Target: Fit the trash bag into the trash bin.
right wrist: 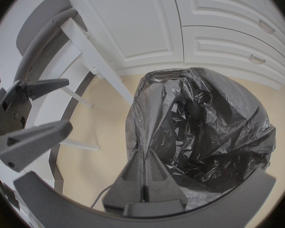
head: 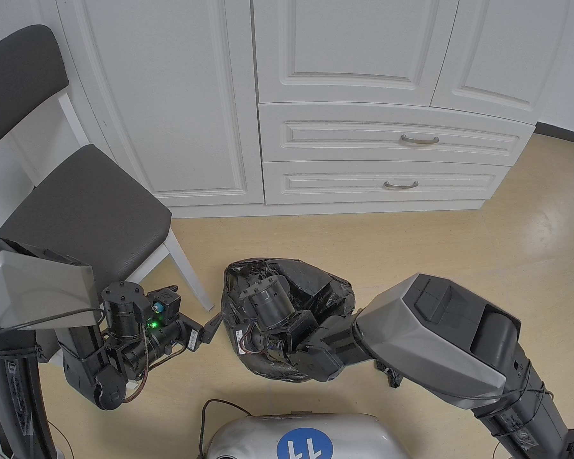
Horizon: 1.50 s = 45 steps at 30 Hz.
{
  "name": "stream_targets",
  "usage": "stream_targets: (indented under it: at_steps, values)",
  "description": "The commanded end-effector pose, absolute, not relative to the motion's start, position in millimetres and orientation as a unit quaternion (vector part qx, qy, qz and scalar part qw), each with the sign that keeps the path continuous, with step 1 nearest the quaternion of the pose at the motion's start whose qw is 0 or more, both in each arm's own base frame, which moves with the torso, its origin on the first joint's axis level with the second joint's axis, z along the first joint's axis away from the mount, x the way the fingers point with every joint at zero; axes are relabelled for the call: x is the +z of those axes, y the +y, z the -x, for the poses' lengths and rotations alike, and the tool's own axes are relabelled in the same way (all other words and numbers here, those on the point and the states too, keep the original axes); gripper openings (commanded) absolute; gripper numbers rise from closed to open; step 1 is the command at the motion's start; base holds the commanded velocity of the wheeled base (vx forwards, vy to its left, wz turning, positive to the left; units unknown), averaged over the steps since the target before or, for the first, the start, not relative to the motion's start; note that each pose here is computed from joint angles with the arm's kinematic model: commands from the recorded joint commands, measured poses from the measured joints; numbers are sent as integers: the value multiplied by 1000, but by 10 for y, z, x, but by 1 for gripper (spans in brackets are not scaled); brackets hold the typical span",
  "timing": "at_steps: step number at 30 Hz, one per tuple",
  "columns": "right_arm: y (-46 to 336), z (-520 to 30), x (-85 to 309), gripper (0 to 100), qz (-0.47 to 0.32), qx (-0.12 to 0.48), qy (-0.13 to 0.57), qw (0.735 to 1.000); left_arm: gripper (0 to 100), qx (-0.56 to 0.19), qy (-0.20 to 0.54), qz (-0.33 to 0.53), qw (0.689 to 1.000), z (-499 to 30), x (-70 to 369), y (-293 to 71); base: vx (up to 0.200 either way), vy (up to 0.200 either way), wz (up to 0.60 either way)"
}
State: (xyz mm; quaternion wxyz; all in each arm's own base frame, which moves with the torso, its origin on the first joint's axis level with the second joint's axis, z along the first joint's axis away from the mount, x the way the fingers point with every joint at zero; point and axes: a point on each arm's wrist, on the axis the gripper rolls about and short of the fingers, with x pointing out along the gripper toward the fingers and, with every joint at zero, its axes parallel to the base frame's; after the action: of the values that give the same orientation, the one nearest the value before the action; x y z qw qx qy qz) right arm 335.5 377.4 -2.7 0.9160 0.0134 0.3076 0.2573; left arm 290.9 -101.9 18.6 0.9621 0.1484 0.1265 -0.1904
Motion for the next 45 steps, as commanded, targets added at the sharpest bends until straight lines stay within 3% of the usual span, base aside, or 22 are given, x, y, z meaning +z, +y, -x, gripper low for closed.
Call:
stream_targets:
  at_steps: [1, 19, 28, 29, 34, 38, 45]
  values:
    - [3836, -3294, -76, 0, -10, 265, 311, 913, 100, -190, 127, -148, 962, -2912, 182, -1020, 0, 0, 0]
    - [4029, -2947, 94, 0, -1, 301, 308, 903, 100, -190, 125, -148, 962, -2908, 194, -1019, 0, 0, 0]
    - [4003, -2919, -260, 0, 29, 293, 336, 895, 100, -190, 125, -148, 962, -2905, 194, -1018, 0, 0, 0]
    - [3999, -2926, -272, 100, 30, 292, 337, 895, 100, -190, 126, -148, 962, -2905, 192, -1018, 0, 0, 0]
    - [3984, -2962, -188, 100, 14, 287, 333, 898, 100, -190, 126, -148, 962, -2912, 184, -1021, 0, 0, 0]
    - [3931, -2918, 309, 100, -5, 295, 299, 908, 100, -191, 125, -148, 962, -2914, 185, -1026, 0, 0, 0]
    - [3661, -2788, 745, 100, -6, 285, 283, 916, 100, -190, 122, -148, 963, -2911, 212, -1020, 0, 0, 0]
